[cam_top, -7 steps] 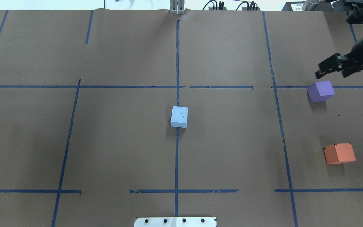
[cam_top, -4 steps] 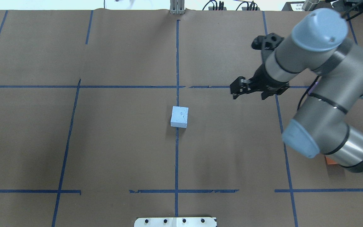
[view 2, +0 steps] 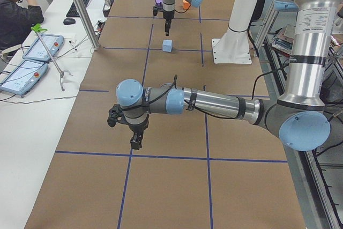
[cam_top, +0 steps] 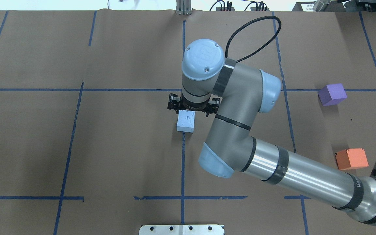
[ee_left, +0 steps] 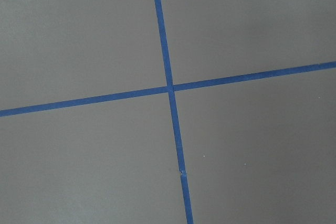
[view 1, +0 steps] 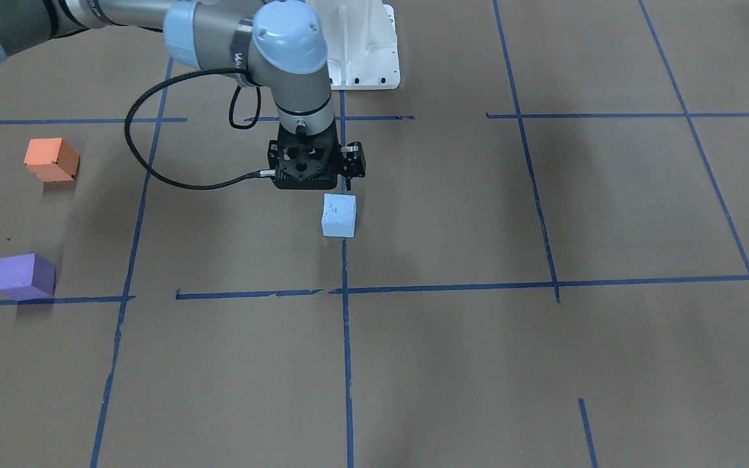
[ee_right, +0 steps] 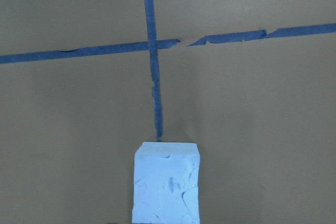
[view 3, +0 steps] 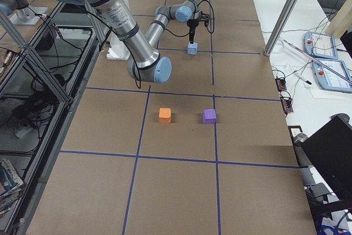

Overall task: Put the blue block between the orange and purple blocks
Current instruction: 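Swing the right gripper over to the light blue cube at the center, then grasp the light blue cube with the right gripper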

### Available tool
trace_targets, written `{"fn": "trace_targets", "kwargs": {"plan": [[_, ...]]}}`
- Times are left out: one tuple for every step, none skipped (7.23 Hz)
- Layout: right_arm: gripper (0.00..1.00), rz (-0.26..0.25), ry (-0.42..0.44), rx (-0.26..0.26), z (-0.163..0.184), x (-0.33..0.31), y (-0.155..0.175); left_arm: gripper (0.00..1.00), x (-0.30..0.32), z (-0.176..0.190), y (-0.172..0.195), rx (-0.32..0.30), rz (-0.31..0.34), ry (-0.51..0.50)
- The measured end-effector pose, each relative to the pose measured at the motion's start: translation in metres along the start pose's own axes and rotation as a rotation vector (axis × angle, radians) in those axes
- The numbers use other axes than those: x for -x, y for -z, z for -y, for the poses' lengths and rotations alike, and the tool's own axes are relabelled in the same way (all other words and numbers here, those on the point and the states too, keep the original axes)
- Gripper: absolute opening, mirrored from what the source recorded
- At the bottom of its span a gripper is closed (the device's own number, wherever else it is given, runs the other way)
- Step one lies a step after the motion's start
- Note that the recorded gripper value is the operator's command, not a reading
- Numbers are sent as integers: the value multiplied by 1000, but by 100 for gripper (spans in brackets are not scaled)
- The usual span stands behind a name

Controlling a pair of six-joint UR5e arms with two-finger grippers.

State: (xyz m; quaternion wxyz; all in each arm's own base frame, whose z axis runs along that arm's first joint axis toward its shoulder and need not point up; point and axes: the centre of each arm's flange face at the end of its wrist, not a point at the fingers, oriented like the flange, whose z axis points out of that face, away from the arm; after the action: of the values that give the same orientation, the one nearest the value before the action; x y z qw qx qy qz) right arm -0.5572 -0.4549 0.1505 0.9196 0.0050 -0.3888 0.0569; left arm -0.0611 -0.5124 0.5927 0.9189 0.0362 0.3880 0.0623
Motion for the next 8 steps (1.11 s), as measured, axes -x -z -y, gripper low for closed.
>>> {"fn": "trace_targets", "kwargs": {"plan": [[100,-26,-2,4,-3,9,-15,100,-1,0,0,-2,-10,1],[100,-50,1,8,-7,12,-29,100,-1,0,0,-2,-15,1],[100,-74,4,6,-8,13,-43,100,-1,0,0,-2,-16,2],[100,-84,12,-4,-8,15,-60,100,-1,0,-1,-2,-17,2],[100,-69,22,-15,-8,17,-79,100,-1,0,-1,-1,-17,2],[90,-50,28,-24,-6,19,-94,100,-1,-1,-1,-1,-17,2],[25,-41,31,-28,-5,20,-100,100,-1,-1,-1,-1,-17,2],[3,-42,28,-27,-5,21,-101,100,-1,-1,-1,-1,-17,2]]}}
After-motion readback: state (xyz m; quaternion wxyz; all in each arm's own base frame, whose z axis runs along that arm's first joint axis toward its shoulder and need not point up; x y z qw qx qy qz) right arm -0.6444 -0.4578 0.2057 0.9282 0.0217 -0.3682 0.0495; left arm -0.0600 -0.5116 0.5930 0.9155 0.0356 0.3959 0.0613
